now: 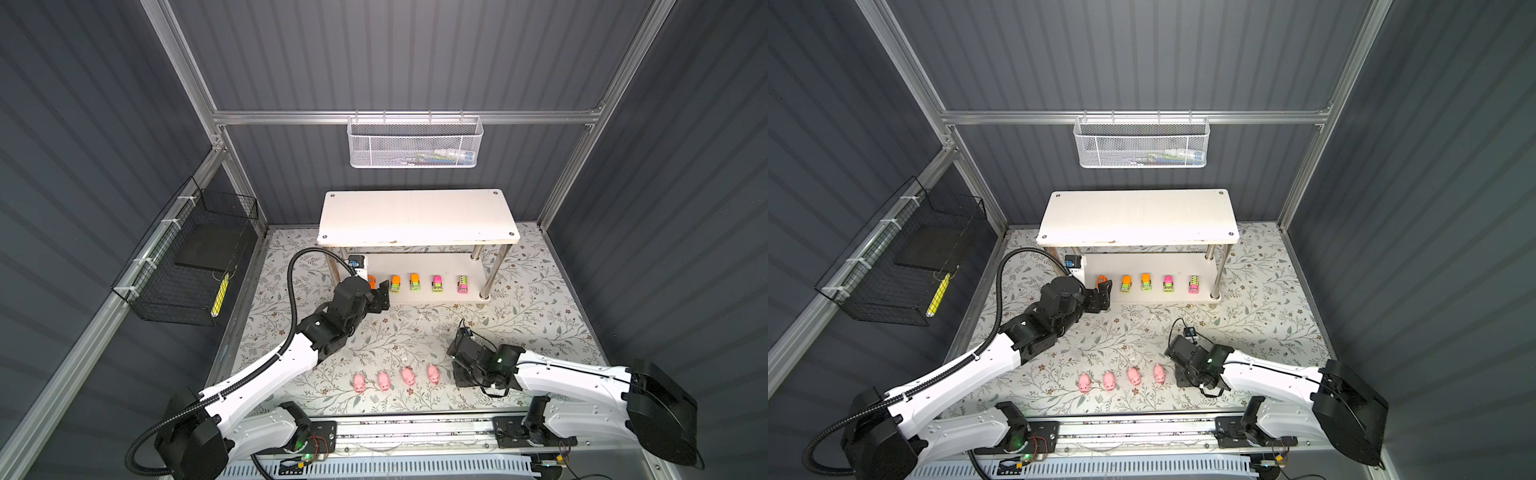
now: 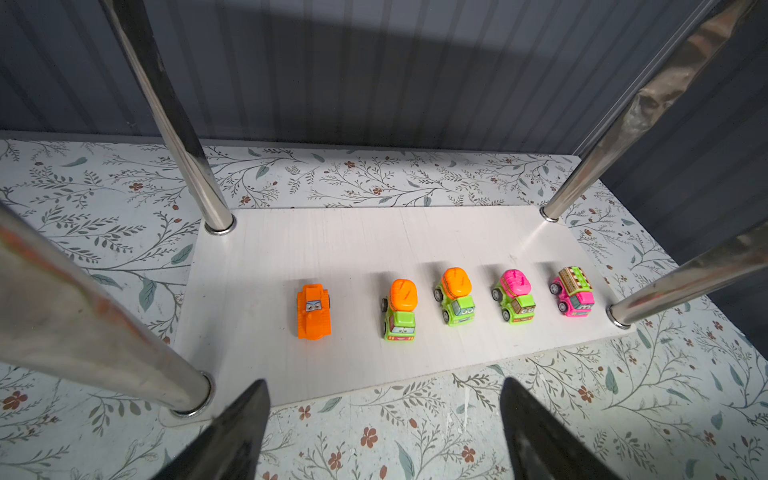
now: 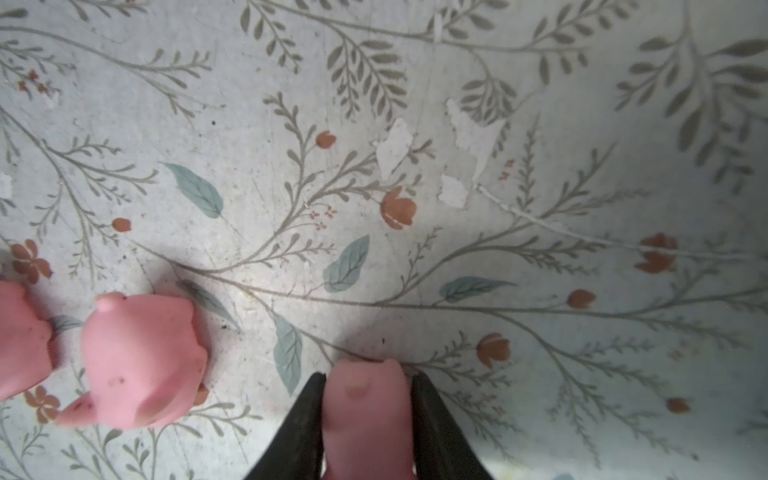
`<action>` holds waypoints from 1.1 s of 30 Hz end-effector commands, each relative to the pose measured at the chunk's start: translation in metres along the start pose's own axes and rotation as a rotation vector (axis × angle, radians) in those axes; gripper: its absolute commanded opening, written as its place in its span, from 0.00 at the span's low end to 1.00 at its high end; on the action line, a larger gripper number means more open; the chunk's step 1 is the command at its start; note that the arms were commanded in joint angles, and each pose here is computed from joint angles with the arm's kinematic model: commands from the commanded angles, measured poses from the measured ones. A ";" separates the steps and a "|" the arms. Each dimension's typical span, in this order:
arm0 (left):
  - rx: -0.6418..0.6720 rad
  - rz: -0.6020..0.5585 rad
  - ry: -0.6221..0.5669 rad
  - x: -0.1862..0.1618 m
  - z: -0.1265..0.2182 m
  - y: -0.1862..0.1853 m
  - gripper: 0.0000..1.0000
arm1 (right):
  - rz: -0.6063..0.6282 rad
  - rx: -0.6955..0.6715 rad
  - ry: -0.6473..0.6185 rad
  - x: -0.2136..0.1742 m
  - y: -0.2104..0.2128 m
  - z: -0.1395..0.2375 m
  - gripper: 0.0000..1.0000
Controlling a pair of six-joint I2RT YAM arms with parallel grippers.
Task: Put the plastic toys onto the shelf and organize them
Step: 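Lower the right gripper and close it on a pink pig, then lift the pink pig with the right gripper up over the top shelf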
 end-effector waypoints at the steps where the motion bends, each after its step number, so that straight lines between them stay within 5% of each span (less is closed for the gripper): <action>1: -0.020 0.002 -0.002 -0.001 -0.004 0.000 0.86 | -0.012 -0.034 -0.054 0.012 -0.002 0.018 0.34; 7: -0.025 0.016 -0.005 0.000 -0.004 0.006 0.86 | -0.017 -0.017 -0.172 0.044 0.004 0.076 0.32; 20: -0.041 0.024 -0.028 0.001 0.002 0.008 0.86 | 0.007 0.016 -0.430 0.149 0.013 0.263 0.33; 33: -0.080 0.048 -0.034 -0.004 0.009 0.007 0.86 | 0.075 -0.065 -0.607 0.254 0.034 0.327 0.34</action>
Point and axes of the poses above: each gripper's point midway between its finger pads, its own z axis back along the fingers, its own y axis along the line the jaws close on, x = y × z, the point moved 3 cm from there along z, back along the fingers, and after that the axes turned 11 degrees about -z, right-handed, at the moved point
